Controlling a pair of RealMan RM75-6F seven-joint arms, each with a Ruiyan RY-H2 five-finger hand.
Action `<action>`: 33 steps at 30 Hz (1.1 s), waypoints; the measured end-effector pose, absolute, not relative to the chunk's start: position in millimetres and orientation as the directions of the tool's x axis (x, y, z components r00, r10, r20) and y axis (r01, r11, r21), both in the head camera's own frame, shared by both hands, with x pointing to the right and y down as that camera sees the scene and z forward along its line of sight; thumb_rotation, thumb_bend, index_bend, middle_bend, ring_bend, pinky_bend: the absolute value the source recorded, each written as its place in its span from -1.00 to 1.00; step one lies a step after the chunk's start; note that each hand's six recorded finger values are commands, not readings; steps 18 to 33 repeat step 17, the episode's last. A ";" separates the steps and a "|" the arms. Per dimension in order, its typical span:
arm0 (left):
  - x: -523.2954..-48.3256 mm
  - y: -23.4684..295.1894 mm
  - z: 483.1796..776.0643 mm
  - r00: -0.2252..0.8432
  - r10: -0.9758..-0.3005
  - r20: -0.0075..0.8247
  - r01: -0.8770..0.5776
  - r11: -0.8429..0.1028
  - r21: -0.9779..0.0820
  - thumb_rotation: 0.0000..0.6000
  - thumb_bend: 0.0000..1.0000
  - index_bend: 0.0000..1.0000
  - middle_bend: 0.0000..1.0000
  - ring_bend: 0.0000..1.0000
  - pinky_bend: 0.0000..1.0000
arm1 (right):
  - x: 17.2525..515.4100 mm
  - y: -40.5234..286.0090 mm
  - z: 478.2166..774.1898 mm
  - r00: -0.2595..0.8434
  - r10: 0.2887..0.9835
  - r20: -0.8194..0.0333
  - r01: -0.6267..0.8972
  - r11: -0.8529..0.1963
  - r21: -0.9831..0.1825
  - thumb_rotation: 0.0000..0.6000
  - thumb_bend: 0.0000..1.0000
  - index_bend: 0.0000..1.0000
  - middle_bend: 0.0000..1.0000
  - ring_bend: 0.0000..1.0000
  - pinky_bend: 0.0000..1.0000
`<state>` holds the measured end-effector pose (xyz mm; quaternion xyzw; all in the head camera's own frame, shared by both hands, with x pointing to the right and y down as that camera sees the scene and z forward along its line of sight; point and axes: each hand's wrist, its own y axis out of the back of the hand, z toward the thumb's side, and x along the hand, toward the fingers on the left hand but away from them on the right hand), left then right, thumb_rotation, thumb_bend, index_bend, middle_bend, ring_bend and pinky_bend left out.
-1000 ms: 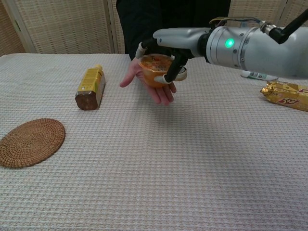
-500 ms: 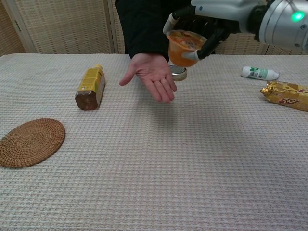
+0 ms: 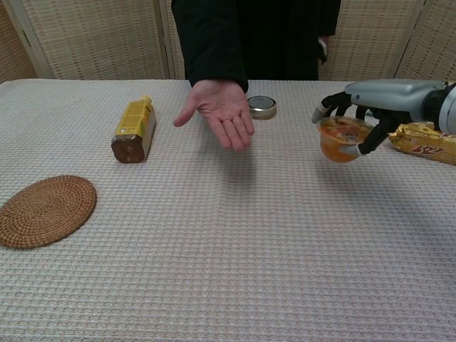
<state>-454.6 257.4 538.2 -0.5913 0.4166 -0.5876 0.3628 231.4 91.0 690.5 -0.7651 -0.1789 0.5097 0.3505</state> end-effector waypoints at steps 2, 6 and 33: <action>-455.5 258.7 539.0 -0.040 -0.917 0.397 -0.068 -0.394 -0.917 1.00 -0.71 -0.72 -1.00 -1.00 -0.68 | 234.3 97.1 696.5 0.407 0.603 -0.686 -0.103 -0.716 -0.690 1.00 0.11 -0.99 -0.92 -0.91 -0.59; -458.0 261.2 540.6 -0.046 -0.915 0.401 -0.076 -0.397 -0.914 1.00 -0.71 -0.72 -1.00 -1.00 -0.68 | 238.1 101.5 694.7 0.402 0.591 -0.700 -0.103 -0.730 -0.676 1.00 0.11 -1.00 -1.00 -1.00 -0.93; -456.4 256.4 542.8 -0.030 -0.919 0.394 -0.085 -0.391 -0.917 1.00 -0.71 -0.72 -1.00 -1.00 -0.68 | 291.5 103.7 625.6 0.335 0.759 -0.559 0.003 -0.594 -0.804 1.00 0.04 -1.00 -1.00 -1.00 -0.94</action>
